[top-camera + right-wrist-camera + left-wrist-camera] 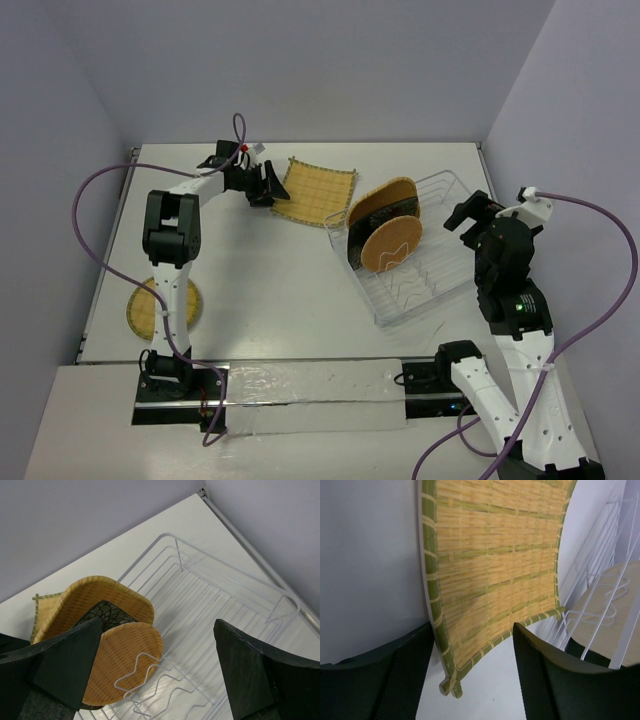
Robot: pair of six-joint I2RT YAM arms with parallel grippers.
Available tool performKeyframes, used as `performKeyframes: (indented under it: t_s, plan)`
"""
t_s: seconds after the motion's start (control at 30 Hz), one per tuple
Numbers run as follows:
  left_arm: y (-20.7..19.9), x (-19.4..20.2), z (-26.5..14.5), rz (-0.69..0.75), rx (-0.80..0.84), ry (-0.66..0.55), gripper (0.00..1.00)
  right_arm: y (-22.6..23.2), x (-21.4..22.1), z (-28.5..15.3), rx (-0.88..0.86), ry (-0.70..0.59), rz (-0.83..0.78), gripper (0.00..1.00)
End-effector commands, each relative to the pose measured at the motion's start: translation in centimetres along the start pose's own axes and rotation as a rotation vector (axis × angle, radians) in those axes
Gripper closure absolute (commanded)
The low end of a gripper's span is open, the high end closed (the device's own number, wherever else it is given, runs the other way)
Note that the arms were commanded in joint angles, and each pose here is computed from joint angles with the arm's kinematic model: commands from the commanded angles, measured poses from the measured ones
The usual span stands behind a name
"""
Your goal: Load the plates into the dish rack
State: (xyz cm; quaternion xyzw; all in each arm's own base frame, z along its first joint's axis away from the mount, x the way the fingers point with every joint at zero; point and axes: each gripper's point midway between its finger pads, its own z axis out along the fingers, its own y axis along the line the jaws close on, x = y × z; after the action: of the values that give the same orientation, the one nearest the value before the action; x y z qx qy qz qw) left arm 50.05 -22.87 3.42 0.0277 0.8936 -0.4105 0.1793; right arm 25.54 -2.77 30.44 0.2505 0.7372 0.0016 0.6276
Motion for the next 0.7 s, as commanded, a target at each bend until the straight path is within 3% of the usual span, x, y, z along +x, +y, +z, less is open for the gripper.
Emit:
performKeyframes:
  t_s: [0.0, 0.13, 0.23, 0.43, 0.5, 0.67]
  plan:
    - [4.7, 3.1, 2.3, -0.103, -0.176, 0.009, 0.3, -0.1, -2.0, -0.5, 0.012, -0.072, 0.016, 0.0]
    - [4.7, 4.0, 2.6, -0.108, -0.177, 0.008, 0.35, -0.3, -2.3, -0.7, 0.014, -0.081, 0.02, 0.0]
    - [3.9, 4.5, 3.0, -0.085, -0.139, 0.016, 0.48, -0.4, -2.3, -0.7, 0.018, -0.086, 0.025, 0.0]
    - [3.4, 4.7, 3.1, -0.066, -0.11, 0.021, 0.95, -0.7, -3.1, -1.4, 0.022, -0.117, 0.037, 0.0]
    - [3.0, 4.5, 3.0, -0.061, -0.097, 0.016, 1.0, -0.8, -3.2, -1.6, 0.024, -0.122, 0.039, 0.0]
    - [1.4, 2.4, 1.4, -0.047, -0.079, -0.054, 1.0, -0.8, -3.6, -2.1, 0.01, -0.14, 0.044, 0.0]
